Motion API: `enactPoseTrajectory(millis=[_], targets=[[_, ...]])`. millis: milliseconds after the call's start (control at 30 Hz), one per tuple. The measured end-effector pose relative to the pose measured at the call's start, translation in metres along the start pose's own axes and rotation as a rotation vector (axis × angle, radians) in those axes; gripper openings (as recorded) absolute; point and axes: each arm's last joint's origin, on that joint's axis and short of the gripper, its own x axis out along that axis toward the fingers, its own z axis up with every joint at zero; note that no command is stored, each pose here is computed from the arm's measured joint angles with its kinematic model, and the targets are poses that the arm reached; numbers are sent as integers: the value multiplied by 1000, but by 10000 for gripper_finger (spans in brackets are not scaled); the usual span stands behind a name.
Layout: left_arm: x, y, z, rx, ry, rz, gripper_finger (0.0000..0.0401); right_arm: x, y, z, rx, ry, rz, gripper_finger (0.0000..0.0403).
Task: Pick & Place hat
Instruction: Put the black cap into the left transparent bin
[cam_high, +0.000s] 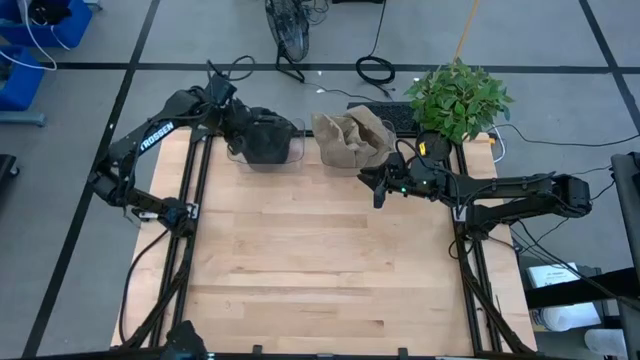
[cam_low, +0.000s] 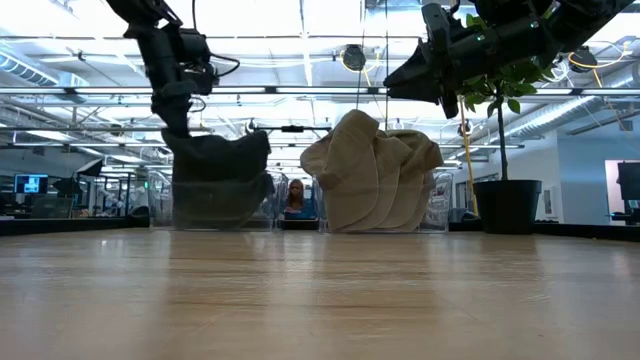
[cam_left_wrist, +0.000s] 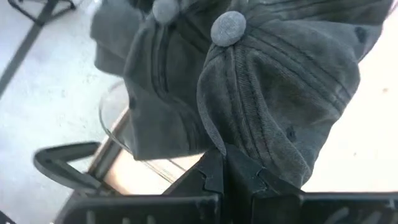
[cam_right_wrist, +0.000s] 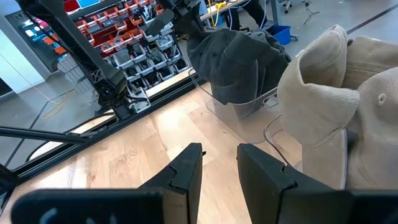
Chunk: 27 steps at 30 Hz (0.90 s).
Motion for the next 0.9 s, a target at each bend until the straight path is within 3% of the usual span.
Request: enactPoseTrajectory(millis=[200,533,900], targets=[[19,-5,-9,-11,-6,-100,4,0,0,0,-21,0,-1,89],[34,-6,-9,-103,-60,-41,12,0,0,0,-21,-2,-5,88],[34,-4,-5,-125,-99,-29,163,0,0,0,-7,0,-2,88]])
